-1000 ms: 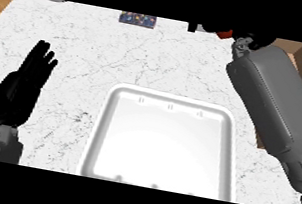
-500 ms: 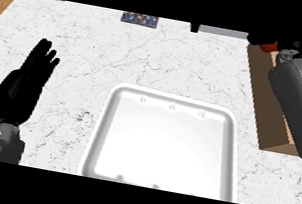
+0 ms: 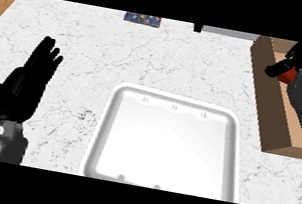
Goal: Pick the bell pepper from the tray and place it in the cardboard box
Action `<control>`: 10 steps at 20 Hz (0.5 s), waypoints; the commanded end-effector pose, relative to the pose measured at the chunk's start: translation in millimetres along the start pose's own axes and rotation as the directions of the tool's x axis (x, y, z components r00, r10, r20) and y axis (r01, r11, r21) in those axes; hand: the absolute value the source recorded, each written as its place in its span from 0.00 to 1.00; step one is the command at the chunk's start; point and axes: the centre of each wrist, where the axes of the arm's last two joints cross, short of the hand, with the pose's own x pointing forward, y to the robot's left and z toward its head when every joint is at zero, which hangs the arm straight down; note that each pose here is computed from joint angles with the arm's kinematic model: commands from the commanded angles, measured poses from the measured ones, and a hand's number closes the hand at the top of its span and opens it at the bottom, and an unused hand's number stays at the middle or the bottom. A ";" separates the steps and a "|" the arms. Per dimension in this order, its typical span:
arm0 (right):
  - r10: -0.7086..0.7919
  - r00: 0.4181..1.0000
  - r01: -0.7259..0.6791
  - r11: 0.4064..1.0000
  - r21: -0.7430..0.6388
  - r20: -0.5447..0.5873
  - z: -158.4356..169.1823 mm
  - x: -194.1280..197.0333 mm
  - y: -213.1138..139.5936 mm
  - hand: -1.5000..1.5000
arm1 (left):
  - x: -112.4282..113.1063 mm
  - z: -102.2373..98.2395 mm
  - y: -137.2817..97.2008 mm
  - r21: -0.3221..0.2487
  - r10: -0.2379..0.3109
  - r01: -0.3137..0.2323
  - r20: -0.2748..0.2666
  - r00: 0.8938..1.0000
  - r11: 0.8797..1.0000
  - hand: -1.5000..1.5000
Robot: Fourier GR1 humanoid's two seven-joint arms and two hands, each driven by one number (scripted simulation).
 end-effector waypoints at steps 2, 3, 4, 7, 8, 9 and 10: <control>-0.066 0.998 0.066 0.992 0.107 -0.007 -11.4 -25.2 23.2 0.00 | 9.0 -1.9 -9.3 0.002 -0.018 0.018 0.008 1.000 1.000 0.50; -0.122 0.993 0.122 0.991 0.062 0.004 -9.7 -30.8 32.1 0.00 | 10.9 -1.0 1.9 -0.008 -0.005 0.004 -0.015 1.000 1.000 0.50; -0.131 0.991 0.130 0.991 0.022 0.022 -7.6 -14.3 17.6 0.00 | 6.1 -0.7 -9.5 0.003 0.001 -0.001 -0.002 1.000 1.000 0.50; -0.235 0.965 0.252 0.952 -0.171 0.112 -21.2 -36.8 -2.6 0.00 | 11.6 -2.0 -11.5 -0.005 0.003 -0.003 0.019 1.000 1.000 0.50; -0.263 0.952 0.294 0.927 -0.235 0.154 -20.2 -41.4 -2.0 0.00 | 10.0 3.0 0.1 -0.009 0.002 -0.001 0.002 1.000 1.000 0.50; -0.284 0.937 0.333 0.899 -0.284 0.202 -17.5 -45.0 4.3 0.00 | -3.9 5.5 0.6 0.008 -0.010 0.010 -0.021 1.000 1.000 0.50; -0.349 0.912 0.403 0.861 -0.308 0.217 -11.5 -27.2 2.5 0.00 | -4.1 5.1 3.6 0.012 -0.006 0.007 -0.009 1.000 1.000 0.50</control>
